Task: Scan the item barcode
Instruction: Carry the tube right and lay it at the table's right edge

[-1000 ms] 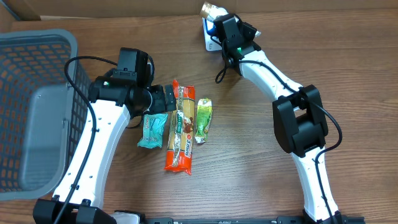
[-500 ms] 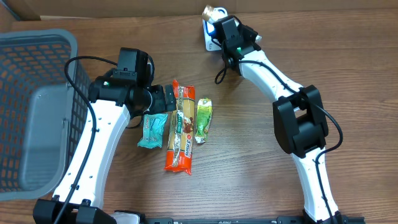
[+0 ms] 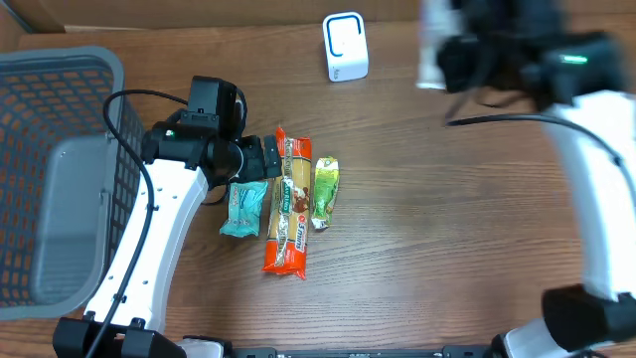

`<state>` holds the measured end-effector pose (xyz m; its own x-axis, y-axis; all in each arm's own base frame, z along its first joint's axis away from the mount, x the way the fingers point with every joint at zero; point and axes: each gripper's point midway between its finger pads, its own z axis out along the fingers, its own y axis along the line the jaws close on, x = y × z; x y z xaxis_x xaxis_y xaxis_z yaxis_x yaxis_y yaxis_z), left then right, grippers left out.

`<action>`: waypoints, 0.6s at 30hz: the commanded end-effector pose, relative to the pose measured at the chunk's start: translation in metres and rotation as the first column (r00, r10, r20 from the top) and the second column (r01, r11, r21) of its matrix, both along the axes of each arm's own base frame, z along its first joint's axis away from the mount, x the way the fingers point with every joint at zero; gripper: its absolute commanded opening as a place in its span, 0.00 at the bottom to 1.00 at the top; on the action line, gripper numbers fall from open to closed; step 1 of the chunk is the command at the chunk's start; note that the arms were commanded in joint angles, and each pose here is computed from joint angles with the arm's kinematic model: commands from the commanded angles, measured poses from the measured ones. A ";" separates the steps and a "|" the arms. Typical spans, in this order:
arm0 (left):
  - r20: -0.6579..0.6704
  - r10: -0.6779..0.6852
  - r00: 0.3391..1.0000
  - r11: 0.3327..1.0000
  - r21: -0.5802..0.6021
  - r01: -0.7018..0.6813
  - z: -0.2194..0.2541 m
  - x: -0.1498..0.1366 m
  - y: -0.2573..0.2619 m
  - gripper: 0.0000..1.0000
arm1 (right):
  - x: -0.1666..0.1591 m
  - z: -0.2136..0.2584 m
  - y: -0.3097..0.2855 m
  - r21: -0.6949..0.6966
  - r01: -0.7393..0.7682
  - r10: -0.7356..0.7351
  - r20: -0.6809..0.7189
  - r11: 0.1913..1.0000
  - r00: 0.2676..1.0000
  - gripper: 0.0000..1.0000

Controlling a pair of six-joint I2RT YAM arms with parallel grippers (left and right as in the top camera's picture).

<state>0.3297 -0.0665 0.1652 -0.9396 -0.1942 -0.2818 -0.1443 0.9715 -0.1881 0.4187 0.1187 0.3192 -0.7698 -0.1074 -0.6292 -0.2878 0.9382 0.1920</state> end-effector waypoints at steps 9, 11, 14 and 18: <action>-0.001 -0.003 1.000 1.000 -0.007 0.003 0.000 0.002 0.000 1.00 | -0.009 -0.154 -0.122 0.114 0.761 -0.586 -0.570 0.638 0.576 0.04; -0.002 -0.003 1.000 1.000 -0.007 0.003 0.000 0.002 0.000 0.99 | -0.016 -0.189 -0.137 0.093 0.838 -0.628 -0.619 0.537 0.472 0.04; -0.001 -0.003 1.000 1.000 -0.007 0.003 0.000 0.002 0.000 1.00 | -0.024 -0.230 -0.155 0.085 0.910 -0.664 -0.656 0.407 0.358 0.04; -0.001 -0.003 1.000 1.000 -0.007 0.003 0.000 0.002 0.000 1.00 | -0.032 -0.263 -0.170 0.095 0.941 -0.685 -0.662 0.326 0.305 0.04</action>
